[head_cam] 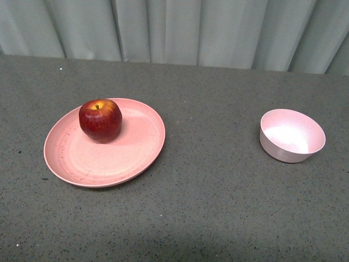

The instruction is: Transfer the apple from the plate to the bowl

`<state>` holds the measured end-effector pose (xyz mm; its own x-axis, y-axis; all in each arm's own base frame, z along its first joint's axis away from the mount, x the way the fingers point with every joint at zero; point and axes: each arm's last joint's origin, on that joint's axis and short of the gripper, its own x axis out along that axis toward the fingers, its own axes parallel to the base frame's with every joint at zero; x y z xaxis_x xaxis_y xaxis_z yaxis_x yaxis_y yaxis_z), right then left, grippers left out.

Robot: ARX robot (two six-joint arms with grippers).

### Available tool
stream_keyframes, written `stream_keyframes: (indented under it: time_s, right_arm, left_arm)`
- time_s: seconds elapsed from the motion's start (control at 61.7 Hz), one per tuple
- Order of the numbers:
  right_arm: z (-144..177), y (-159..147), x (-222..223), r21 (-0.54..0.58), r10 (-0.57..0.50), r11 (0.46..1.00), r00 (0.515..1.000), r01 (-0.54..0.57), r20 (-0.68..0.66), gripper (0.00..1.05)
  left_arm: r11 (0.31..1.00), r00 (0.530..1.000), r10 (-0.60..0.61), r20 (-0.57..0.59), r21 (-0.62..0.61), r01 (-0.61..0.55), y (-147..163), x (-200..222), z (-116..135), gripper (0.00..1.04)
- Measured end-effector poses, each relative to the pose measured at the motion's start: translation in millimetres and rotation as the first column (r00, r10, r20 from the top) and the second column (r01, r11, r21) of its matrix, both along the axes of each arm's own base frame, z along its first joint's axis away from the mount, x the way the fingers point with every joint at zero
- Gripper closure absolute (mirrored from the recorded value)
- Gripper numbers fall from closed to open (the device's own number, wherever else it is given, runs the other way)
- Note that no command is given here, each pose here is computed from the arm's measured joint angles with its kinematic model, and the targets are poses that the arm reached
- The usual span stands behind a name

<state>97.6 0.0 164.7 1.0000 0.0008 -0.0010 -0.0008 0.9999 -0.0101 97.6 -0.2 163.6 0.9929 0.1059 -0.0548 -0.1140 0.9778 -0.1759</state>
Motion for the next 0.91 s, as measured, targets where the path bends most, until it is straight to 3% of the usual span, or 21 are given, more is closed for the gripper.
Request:
stream_keyframes:
  time_s: [0.908]
  right_arm:
    - [0.0,0.0,0.0,0.000,0.000,1.000,1.000,0.000,0.000,0.09]
  left_arm:
    - [1.000,1.000,0.000,0.000,0.000,0.000,0.0,0.0,0.0,0.07]
